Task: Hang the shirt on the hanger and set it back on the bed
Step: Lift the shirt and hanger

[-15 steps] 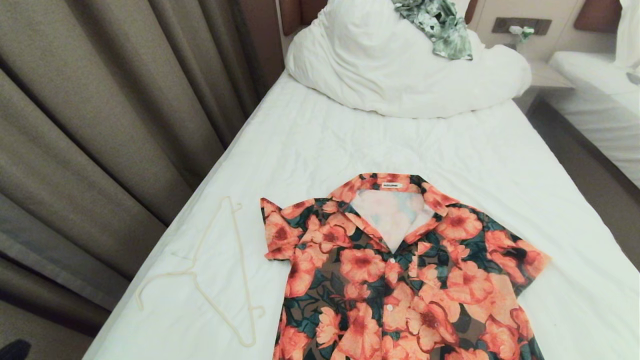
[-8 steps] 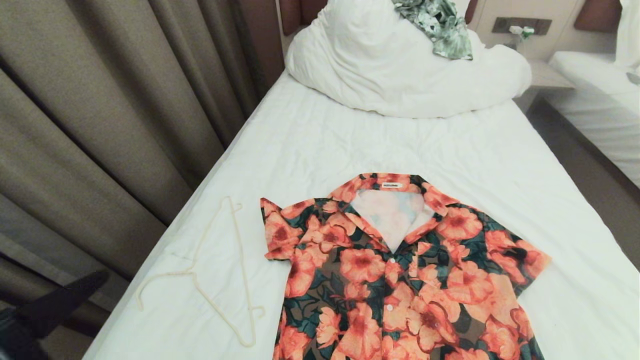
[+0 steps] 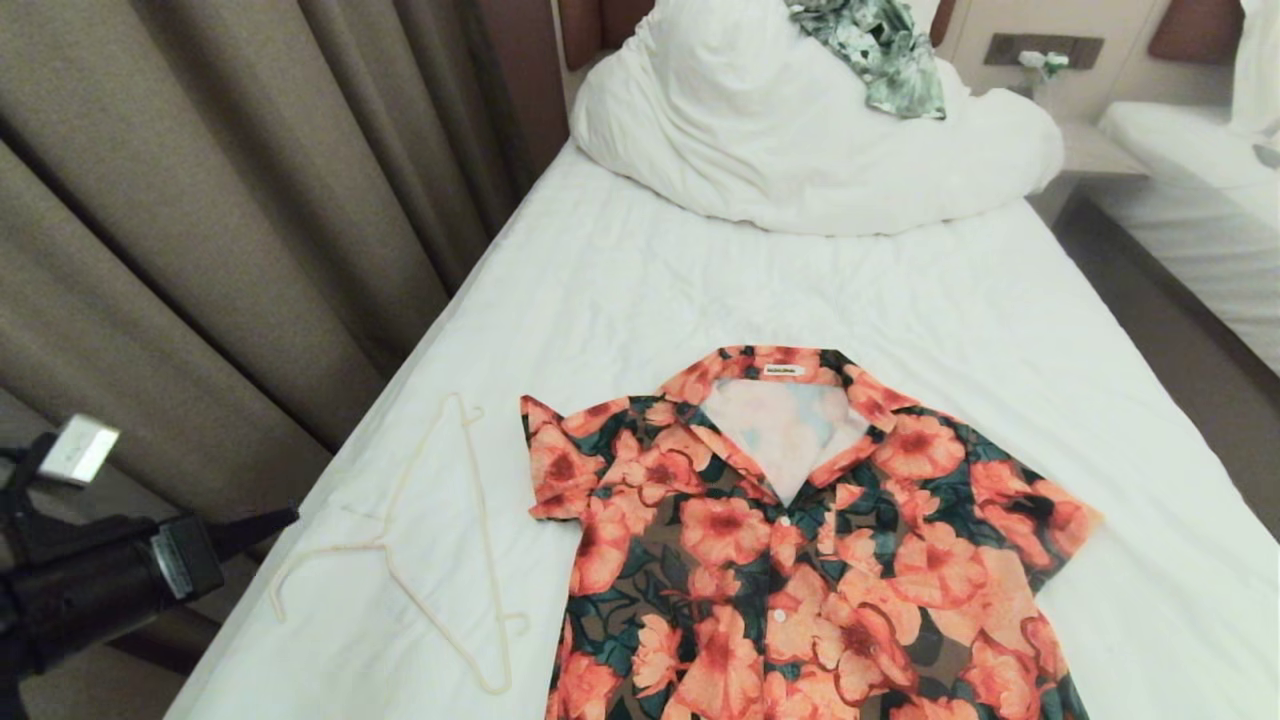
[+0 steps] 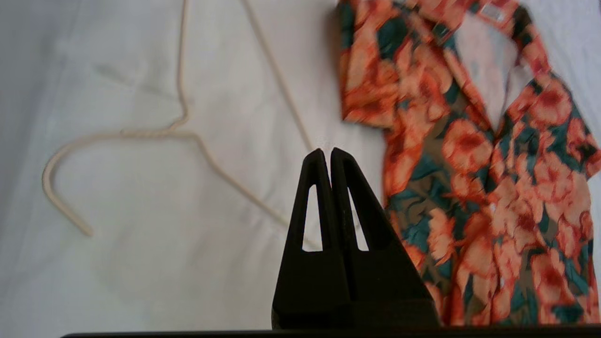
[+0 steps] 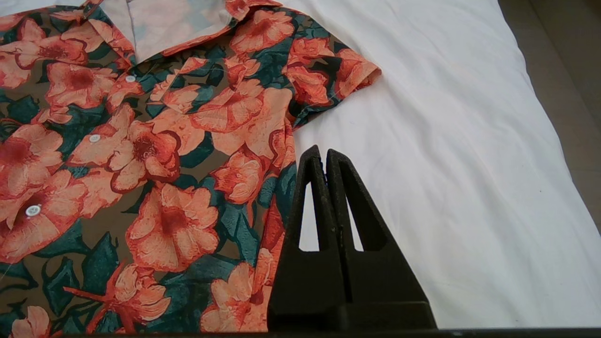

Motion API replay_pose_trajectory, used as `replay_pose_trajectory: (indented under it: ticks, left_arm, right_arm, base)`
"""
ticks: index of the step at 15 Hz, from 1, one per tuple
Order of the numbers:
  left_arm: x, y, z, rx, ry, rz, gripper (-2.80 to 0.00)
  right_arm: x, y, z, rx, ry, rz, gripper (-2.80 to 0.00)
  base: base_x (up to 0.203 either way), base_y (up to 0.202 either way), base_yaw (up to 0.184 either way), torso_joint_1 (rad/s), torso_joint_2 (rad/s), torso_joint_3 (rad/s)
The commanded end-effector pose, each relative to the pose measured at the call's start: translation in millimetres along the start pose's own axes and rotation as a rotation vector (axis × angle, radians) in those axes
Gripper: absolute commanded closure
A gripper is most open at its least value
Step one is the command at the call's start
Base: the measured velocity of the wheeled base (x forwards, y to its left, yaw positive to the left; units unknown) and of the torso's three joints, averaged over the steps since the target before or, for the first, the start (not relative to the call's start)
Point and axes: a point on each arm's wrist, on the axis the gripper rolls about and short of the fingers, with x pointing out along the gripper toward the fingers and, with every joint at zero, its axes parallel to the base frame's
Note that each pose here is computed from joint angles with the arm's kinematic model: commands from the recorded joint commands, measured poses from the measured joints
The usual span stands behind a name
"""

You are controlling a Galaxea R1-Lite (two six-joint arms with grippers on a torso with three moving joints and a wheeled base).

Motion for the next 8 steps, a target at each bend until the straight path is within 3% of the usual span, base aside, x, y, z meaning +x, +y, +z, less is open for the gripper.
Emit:
replay_pose_trajectory:
  ticks: [1, 5, 8]
  left_arm:
    - [16.9, 31.8, -11.6, -0.084, 0.092, 0.014, 0.00]
    - [37.7, 65.6, -34.9, -0.114, 0.209, -0.060, 0.00]
    - [56.4, 79.2, -52.7, -0.134, 0.284, -0.162, 0.00]
  right_arm:
    - [0.1, 0.0, -0.5, 0.000, 0.002, 0.001, 0.00]
    - [0.1, 0.0, -0.5, 0.000, 0.002, 0.001, 0.00]
    - [0.1, 0.0, -0.4, 0.000, 0.001, 0.001, 0.00]
  base:
    - [0.000, 0.000, 0.000, 0.000, 0.00, 0.000]
    - [0.000, 0.000, 0.000, 0.000, 0.00, 0.000]
    - [0.000, 0.000, 0.000, 0.000, 0.00, 0.000]
